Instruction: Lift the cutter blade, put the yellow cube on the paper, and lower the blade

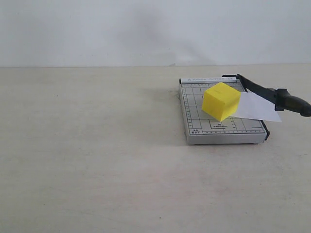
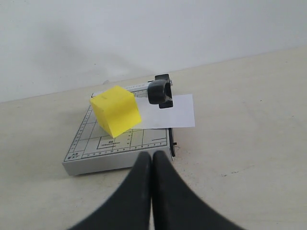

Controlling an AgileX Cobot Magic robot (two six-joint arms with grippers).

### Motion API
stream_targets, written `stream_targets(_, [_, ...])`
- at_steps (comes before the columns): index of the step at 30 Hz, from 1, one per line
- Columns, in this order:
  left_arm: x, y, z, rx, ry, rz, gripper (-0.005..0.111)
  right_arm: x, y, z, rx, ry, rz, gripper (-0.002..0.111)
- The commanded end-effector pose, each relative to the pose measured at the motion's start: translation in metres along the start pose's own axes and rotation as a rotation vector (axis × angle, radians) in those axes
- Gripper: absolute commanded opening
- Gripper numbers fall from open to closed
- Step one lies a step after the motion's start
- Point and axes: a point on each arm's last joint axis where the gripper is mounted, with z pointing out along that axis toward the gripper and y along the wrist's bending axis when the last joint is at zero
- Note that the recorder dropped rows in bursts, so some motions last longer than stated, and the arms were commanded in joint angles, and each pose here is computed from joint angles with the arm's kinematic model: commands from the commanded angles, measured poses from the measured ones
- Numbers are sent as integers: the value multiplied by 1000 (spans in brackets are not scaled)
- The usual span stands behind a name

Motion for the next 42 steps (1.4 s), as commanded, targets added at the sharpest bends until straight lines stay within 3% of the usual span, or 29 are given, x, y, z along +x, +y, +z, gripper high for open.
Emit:
stream_targets(1, [1, 0, 0, 0, -2, 4, 4, -1, 0, 0, 0, -8, -6, 0])
stream_targets(24, [1, 0, 0, 0, -2, 4, 4, -1, 0, 0, 0, -8, -6, 0])
stream_targets(27, [1, 0, 0, 0, -2, 4, 4, -5, -2, -1, 33, -51, -226, 0])
stream_targets(29, [1, 0, 0, 2, 4, 4, 4, -7, -3, -1, 39, -69, -269, 0])
stream_targets(37, [2, -1, 0, 4, 8, -13, 4, -6, -3, -1, 37, -66, -265, 0])
stream_targets(42, [1, -1, 0, 10, 6, -51, 4, -12, -1, -1, 19, -128, -101, 0])
